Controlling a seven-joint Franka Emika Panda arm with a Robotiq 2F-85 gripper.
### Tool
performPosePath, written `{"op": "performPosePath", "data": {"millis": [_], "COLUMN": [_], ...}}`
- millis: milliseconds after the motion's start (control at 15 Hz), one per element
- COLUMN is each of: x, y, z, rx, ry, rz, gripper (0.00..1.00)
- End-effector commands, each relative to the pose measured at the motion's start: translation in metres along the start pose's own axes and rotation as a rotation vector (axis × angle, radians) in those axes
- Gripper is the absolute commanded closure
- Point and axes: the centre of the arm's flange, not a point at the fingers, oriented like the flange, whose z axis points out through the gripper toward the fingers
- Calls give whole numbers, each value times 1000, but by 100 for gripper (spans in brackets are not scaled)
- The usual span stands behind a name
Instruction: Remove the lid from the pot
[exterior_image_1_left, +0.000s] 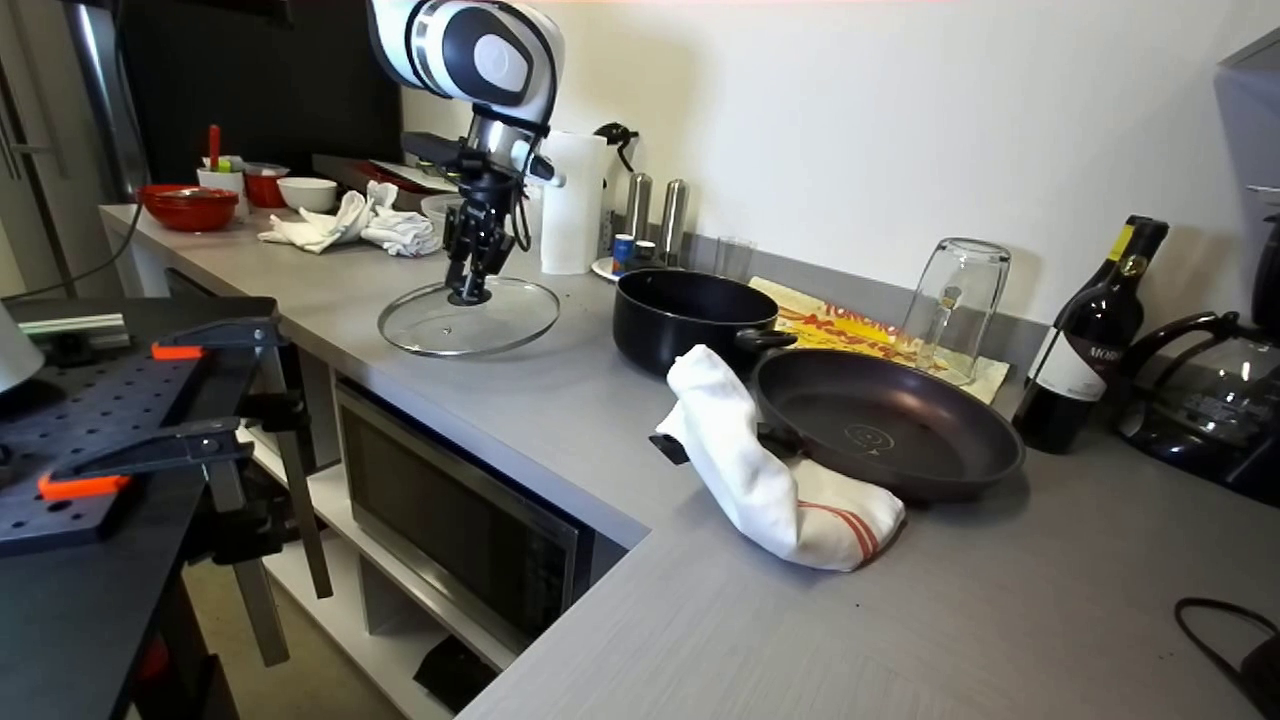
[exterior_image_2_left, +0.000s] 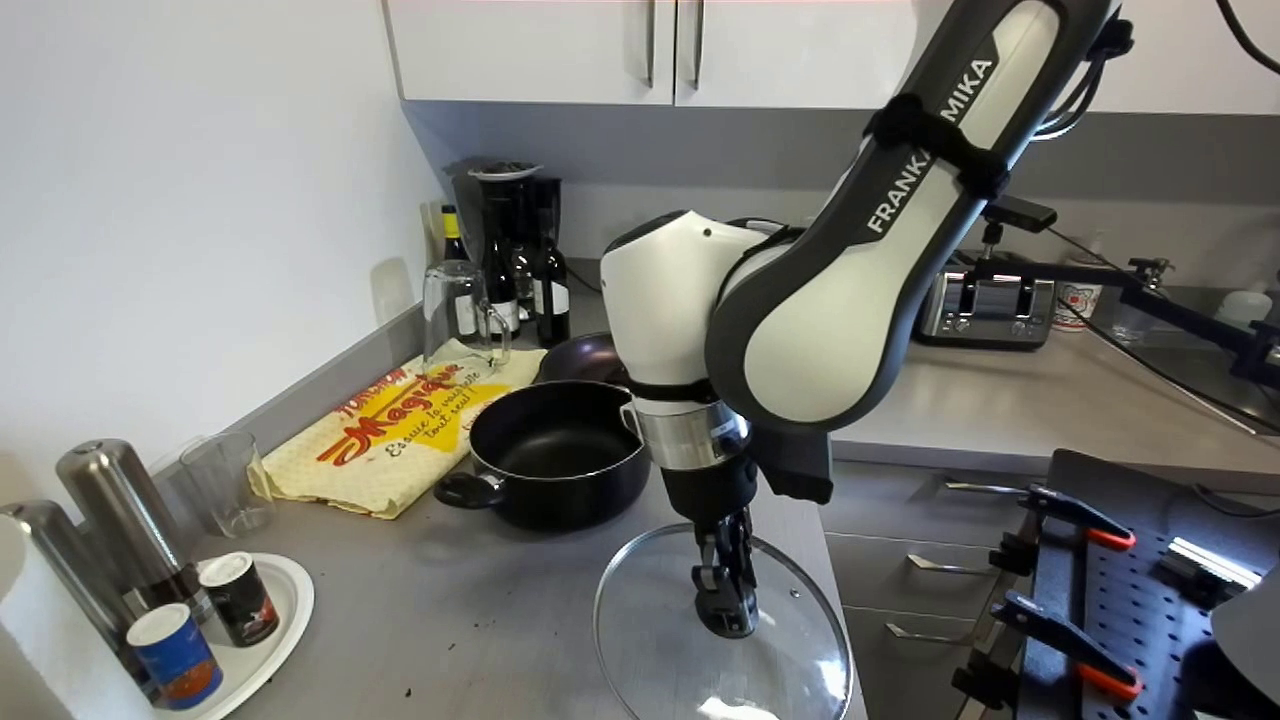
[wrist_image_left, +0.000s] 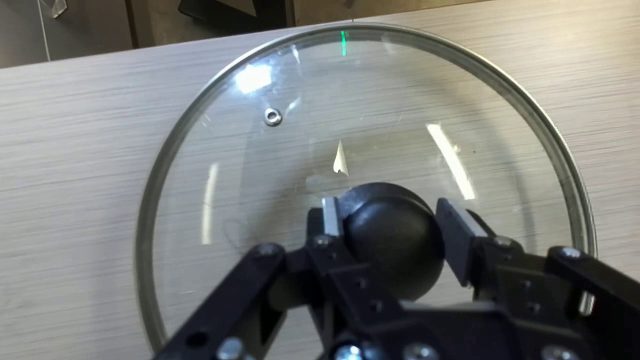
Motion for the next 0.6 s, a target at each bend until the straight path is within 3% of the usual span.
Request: {"op": "performPosePath", "data": {"millis": [0,67,133,200,400,533], "x": [-2,-1,-1,-1,-1,-1], "y": [-8,-8,-9,-9,-10,-11], "z": [-7,-7,-6,-5,-6,-7], "rx": [5,6,4,3,1,-1], "ry": [9,5,1,-1,0,2], "rz": [27,27,31,34,37,37], "gripper": [75,58,25,23,3,0]}}
